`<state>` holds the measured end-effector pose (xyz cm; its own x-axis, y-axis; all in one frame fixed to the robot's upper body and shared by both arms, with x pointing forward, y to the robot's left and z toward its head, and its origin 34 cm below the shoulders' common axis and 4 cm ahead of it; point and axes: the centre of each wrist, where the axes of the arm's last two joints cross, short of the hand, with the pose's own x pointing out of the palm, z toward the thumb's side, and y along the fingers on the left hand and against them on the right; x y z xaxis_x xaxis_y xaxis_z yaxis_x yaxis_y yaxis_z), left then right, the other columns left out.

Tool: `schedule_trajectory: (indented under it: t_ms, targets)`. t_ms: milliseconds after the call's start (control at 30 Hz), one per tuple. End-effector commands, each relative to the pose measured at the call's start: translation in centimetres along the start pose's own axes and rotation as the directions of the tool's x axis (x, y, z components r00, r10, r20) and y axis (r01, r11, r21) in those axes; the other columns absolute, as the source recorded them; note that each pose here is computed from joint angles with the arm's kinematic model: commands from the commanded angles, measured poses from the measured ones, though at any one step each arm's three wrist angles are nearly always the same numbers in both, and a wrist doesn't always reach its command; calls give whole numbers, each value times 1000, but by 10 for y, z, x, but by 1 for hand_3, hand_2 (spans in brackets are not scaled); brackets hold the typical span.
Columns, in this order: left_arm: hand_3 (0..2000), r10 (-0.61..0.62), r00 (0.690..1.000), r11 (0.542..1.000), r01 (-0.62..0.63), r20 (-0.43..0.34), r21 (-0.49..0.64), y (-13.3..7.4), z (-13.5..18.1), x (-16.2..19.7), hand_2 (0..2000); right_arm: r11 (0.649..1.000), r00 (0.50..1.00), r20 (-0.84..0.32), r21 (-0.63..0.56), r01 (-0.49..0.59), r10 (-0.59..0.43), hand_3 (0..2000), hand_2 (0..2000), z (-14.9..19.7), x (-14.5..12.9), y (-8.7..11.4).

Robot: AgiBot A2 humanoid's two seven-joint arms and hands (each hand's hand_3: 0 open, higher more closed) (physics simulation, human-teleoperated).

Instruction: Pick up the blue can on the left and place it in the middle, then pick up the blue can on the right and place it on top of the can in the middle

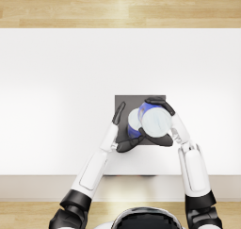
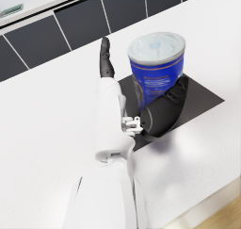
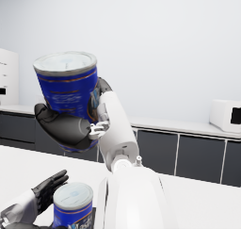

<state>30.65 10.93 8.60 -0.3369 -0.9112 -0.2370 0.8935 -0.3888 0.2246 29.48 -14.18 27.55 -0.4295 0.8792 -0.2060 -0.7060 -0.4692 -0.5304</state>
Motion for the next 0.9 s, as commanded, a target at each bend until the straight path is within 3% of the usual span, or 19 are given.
schedule_trajectory:
  t_ms: [33, 100, 200, 267, 333, 400, 600, 900]
  targets:
    - [0, 48, 999, 994, -50, 14, 98, -13, 23, -14, 0, 999, 999, -1, -41, -34, 34, 1520, 2000, 10, 7, -10]
    - [0, 70, 997, 990, -71, 12, 118, -33, 33, -23, 0, 998, 999, 7, -31, -47, 47, 1520, 2000, 7, 10, -12]
    - [0, 101, 995, 994, -100, 10, -52, -59, 41, -46, 0, 998, 998, 18, -19, -68, 68, 1520, 2000, 3, 17, -15]
    - [0, 145, 989, 980, -143, 1, -140, -75, 37, -60, 0, 982, 984, 28, 76, 174, -176, 1520, 2000, 0, 21, -20]
    - [0, 175, 985, 967, -173, -7, -186, -88, 36, -69, 0, 944, 953, 30, 149, 295, -303, 1520, 2000, -6, 25, -24]
    - [0, 187, 982, 963, -185, -8, -198, -91, 38, -72, 0, 922, 940, 25, 209, 327, -339, 1520, 2000, -15, 33, -23]
    - [0, 176, 984, 967, -172, 4, -189, -92, 45, -67, 0, 899, 945, 14, 314, 306, -327, 1520, 2000, -37, 55, -17]
    - [0, 191, 981, 964, -184, 18, -193, -91, 44, -66, 0, 821, 916, -26, 434, 371, -400, 1520, 2000, -71, 58, -5]
